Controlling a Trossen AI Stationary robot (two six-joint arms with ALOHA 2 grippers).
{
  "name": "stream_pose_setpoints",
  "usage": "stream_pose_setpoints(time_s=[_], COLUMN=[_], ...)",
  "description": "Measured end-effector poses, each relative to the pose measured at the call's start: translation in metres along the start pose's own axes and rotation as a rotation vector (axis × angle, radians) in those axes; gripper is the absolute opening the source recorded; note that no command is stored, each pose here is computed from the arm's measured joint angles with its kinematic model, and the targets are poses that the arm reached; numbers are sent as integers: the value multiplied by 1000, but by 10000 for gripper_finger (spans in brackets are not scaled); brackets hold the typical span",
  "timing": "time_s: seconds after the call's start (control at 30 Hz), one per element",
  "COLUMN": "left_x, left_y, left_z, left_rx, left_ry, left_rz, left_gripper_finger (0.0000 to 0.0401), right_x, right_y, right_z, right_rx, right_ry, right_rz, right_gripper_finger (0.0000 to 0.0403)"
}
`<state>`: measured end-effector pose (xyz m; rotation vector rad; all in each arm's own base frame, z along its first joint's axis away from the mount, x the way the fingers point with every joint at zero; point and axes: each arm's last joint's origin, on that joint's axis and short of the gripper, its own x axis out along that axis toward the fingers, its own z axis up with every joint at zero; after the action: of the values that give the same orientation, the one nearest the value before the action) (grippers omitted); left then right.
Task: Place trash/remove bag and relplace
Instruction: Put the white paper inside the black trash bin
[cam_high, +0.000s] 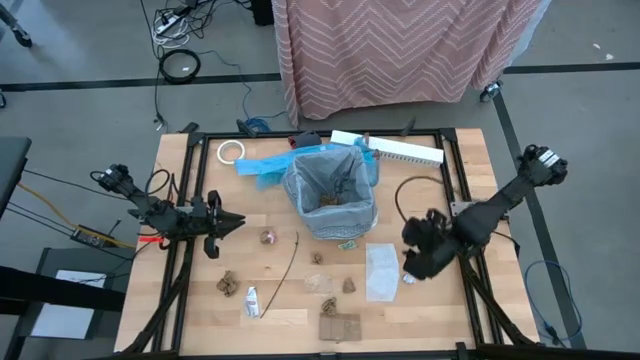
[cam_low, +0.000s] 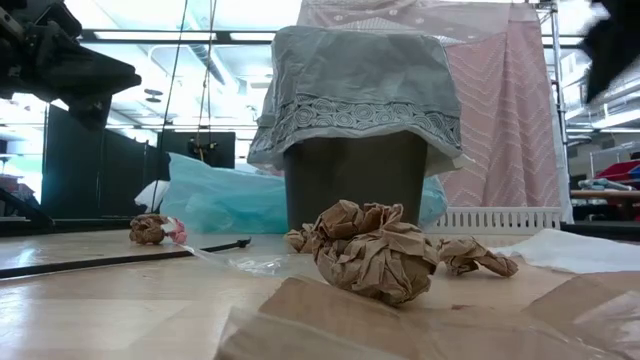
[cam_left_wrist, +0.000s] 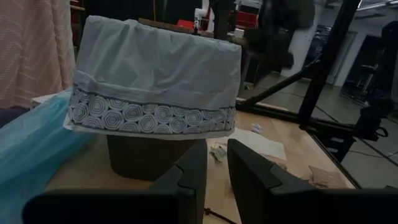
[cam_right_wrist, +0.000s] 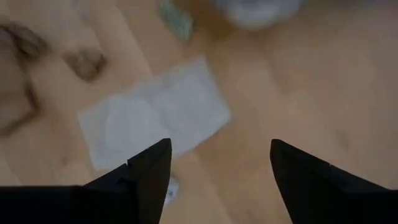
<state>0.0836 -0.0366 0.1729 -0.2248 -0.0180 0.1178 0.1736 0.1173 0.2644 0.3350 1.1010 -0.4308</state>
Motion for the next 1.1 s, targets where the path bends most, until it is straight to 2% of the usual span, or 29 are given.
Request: stream_pose_setpoints(time_s=[0.23, 0.47, 0.77, 1.1], left_x=[0, 0, 0, 0], left_y=[0, 0, 0, 0], left_z=[0, 0, 0, 0], left_rx=[0, -16, -18, -17], left_ry=[1, 3, 5, 5], left_rz=[-1, -4, -7, -9], left_gripper_finger=[72, 72, 72, 72], right_x=[42, 63, 84, 75], right_y=[14, 17, 26, 20], right_z=[-41, -63, -76, -69], right_rx=[104, 96, 56, 83], right_ry=[54, 93, 159, 169], right_rz=[27, -76, -166, -132], right_gripper_finger=[277, 286, 288, 310])
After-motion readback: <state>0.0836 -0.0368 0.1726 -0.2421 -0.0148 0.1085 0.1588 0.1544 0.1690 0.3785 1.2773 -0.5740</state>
